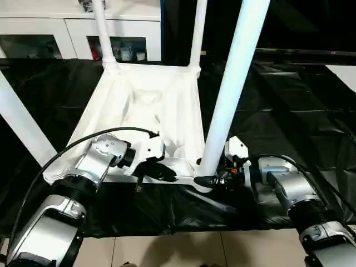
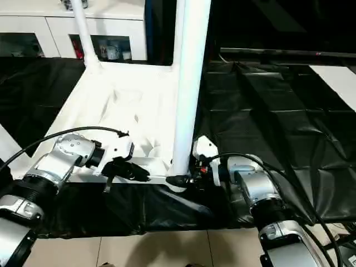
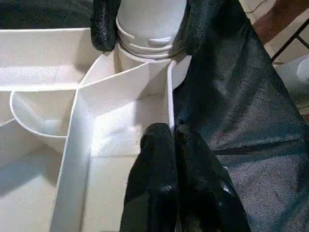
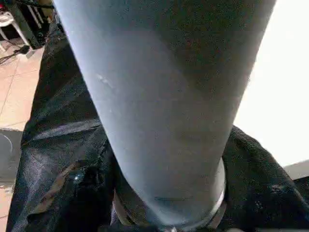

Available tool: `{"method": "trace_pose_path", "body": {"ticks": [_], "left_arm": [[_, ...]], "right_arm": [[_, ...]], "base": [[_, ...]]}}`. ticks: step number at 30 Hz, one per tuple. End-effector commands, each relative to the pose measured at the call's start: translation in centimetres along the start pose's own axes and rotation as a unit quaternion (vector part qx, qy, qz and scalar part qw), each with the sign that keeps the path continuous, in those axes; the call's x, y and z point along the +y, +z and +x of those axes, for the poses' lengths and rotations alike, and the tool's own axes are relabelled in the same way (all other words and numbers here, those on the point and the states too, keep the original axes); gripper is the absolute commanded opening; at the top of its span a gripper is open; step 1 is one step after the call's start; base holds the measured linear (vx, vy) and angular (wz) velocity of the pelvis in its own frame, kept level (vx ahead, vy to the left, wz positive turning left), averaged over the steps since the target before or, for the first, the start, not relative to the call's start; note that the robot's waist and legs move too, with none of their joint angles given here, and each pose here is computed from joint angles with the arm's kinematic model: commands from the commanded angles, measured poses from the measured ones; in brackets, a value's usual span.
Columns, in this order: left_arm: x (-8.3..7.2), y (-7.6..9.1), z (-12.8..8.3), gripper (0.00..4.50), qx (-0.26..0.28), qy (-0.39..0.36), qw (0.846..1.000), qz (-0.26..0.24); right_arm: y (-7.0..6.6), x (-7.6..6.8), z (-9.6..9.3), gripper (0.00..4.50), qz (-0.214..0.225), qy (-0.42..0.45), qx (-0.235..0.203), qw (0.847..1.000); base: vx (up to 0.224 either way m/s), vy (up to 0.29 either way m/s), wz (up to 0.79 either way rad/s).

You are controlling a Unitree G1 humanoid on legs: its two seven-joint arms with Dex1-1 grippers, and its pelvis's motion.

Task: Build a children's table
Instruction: Rotate leg to tighten

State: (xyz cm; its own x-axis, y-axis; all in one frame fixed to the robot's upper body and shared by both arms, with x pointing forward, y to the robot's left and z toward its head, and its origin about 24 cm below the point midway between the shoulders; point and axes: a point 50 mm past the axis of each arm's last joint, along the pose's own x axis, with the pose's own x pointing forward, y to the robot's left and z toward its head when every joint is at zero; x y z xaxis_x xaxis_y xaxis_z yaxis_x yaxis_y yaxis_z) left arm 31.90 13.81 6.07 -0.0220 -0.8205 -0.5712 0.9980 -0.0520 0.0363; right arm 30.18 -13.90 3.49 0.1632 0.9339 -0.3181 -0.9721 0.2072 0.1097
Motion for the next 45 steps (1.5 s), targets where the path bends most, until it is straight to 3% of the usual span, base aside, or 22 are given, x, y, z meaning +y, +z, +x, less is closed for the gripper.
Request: {"method": "trace_pose_path", "body": {"ticks": [1,10,13,16,20,21,23,24,25,26,30,38,42,44,45], "left_arm": [[0.1,0.5,0.6,0.0,0.006,-0.018,1.0,0.014],[0.2,0.4,0.7,0.0,-0.004,0.0,1.0,0.0],[1.0,1.1,1.5,0.0,-0.025,0.05,0.998,-0.021],[1.3,1.9,3.3,0.0,-0.034,0.088,0.995,-0.031],[1.3,3.4,6.1,0.0,-0.054,0.113,0.991,-0.045],[1.3,3.4,6.1,0.0,-0.054,0.113,0.991,-0.045],[1.1,4.3,7.6,0.0,-0.062,0.118,0.99,-0.039],[1.1,4.6,8.1,0.0,-0.059,0.119,0.991,-0.03],[1.1,4.7,8.3,0.0,-0.055,0.121,0.991,-0.023],[1.1,4.7,8.3,0.0,-0.052,0.122,0.991,-0.022],[1.4,4.3,7.7,0.0,-0.041,0.132,0.99,-0.022],[1.3,2.8,5.6,0.0,-0.027,0.131,0.991,-0.012],[0.9,2.1,4.1,0.0,-0.04,0.104,0.994,0.012],[0.5,1.5,2.7,0.0,-0.041,0.078,0.996,0.02],[0.5,1.4,2.5,0.0,-0.043,0.073,0.996,0.018]], "right_arm": [[-0.3,0.6,0.8,2.66,0.001,0.03,0.011,1.0],[-0.6,0.6,0.9,2.66,0.01,-0.001,0.0,1.0],[-0.7,-0.6,1.2,2.66,0.023,-0.106,-0.016,0.994],[-1.2,-1.8,1.5,2.65,0.046,-0.221,-0.022,0.974],[-1.6,-2.9,2.4,2.65,0.105,-0.357,-0.033,0.928],[-1.6,-2.9,2.4,2.65,0.105,-0.357,-0.033,0.928],[-1.2,-3.0,3.8,2.65,0.121,-0.395,-0.045,0.909],[-0.5,-2.9,4.8,2.65,0.123,-0.398,-0.059,0.907],[0.0,-2.8,5.5,2.65,0.122,-0.396,-0.072,0.907],[0.4,-2.8,5.7,3.21,0.116,-0.395,-0.081,0.908],[0.9,-2.7,5.9,3.52,0.095,-0.386,-0.088,0.913],[0.4,-2.9,3.1,4.15,0.053,-0.366,-0.076,0.926],[0.2,-1.8,2.3,4.22,0.035,-0.292,-0.079,0.952],[0.3,-0.3,1.6,4.22,0.022,-0.199,-0.081,0.976],[0.3,-0.1,1.5,4.22,0.023,-0.185,-0.081,0.979]], "base": [[0.0,0.0,0.0],[0.0,0.0,0.0],[0.0,0.0,0.0],[0.0,0.0,0.0],[0.0,0.0,0.0],[0.0,0.0,0.0],[0.0,0.0,0.0],[0.0,0.0,0.0],[0.0,0.0,0.0],[0.0,0.0,0.0],[0.0,0.0,0.0],[0.0,0.0,0.0],[0.0,0.0,0.0],[0.0,0.0,0.0],[0.0,0.0,0.0]]}}
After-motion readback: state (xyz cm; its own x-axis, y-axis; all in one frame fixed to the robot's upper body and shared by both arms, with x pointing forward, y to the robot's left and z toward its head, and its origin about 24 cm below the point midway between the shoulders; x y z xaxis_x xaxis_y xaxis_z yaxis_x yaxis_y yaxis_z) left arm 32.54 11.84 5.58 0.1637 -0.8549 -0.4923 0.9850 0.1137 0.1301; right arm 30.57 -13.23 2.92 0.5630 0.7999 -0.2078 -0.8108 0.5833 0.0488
